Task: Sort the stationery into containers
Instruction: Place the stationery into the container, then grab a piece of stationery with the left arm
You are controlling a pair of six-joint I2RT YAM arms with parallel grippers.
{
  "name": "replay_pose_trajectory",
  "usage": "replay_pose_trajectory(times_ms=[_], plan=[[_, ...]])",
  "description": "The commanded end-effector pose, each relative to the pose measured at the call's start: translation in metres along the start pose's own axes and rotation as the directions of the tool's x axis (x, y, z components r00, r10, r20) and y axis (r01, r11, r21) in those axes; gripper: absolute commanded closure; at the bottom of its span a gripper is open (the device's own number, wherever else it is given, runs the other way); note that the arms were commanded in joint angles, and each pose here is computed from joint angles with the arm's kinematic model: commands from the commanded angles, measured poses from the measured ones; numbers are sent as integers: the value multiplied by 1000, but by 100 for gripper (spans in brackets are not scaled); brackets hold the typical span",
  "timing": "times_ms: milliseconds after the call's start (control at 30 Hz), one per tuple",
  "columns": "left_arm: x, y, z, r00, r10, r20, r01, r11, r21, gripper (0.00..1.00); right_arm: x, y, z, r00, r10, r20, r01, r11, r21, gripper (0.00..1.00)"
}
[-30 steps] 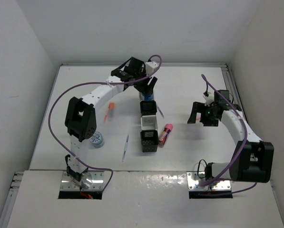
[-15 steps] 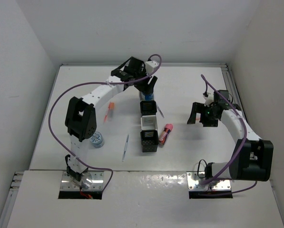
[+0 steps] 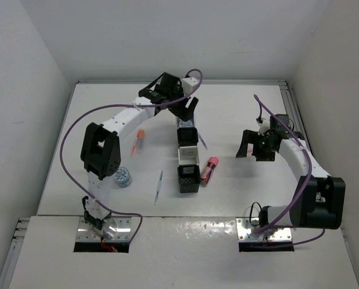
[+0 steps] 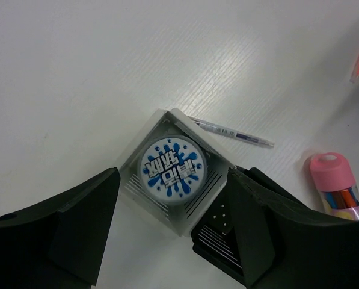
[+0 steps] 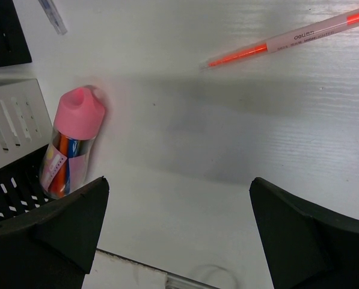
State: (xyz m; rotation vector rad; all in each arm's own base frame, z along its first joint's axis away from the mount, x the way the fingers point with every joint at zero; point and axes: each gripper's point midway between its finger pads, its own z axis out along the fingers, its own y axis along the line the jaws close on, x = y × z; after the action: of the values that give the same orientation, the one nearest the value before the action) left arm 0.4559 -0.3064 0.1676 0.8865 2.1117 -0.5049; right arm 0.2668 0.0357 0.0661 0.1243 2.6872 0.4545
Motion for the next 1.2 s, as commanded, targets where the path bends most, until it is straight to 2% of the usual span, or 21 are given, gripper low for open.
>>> replay_pose_trajectory(times_ms=[0,133,267,400,500,533,567,633,667,733,767,800,833,900,933,1033,1167], plan=[[-48,-5,-35,987,42,153,-43,999,2,21,-16,4,-7,999,-7,40,7,1000,-15,2],[-55,-10,-43,982,55,179,-60,998,24,13,-15,5,-8,999,-8,35,8,1000,-15,1],[-88,-4,-87,957,69,280,-70,998,-4,22,-16,5,-10,999,-16,41,17,1000,-15,1],[-83,4,-130,956,132,262,-125,991,-45,29,-19,7,-11,999,-18,45,19,1000,-20,1],[-37,9,-157,965,218,149,-216,976,-25,29,-20,9,-12,999,-21,45,22,999,-30,1],[-11,7,-165,969,235,79,-236,972,10,28,-21,10,-13,999,-24,46,26,999,-35,1],[13,10,-177,949,313,42,-314,949,26,26,-21,11,-13,999,-28,47,29,999,-37,1],[55,12,-192,935,351,-56,-348,936,60,24,-20,11,-13,999,-32,43,34,999,-40,1],[66,19,-210,902,426,-70,-424,905,44,22,-20,12,-13,998,-35,43,37,998,-41,2],[118,15,-217,881,441,-170,-428,897,112,21,-19,13,-12,999,-39,36,41,998,-45,1],[130,21,-228,847,494,-196,-483,869,105,19,-19,13,-12,999,-42,32,44,998,-45,1],[163,15,-228,835,488,-255,-462,873,157,19,-19,13,-12,999,-44,30,46,998,-45,1],[175,20,-236,797,530,-289,-506,848,160,18,-18,14,-11,999,-45,25,46,998,-47,1],[219,15,-237,759,535,-369,-486,845,225,17,-18,16,-11,998,-52,22,53,997,-50,1],[230,19,-242,733,555,-394,-507,831,229,17,-19,17,-11,998,-55,22,56,997,-50,1],[259,16,-247,702,568,-430,-503,823,264,16,-18,18,-10,998,-59,18,60,997,-47,1],[276,13,-246,691,570,-444,-497,821,281,16,-17,19,-9,998,-66,12,66,997,-44,2]])
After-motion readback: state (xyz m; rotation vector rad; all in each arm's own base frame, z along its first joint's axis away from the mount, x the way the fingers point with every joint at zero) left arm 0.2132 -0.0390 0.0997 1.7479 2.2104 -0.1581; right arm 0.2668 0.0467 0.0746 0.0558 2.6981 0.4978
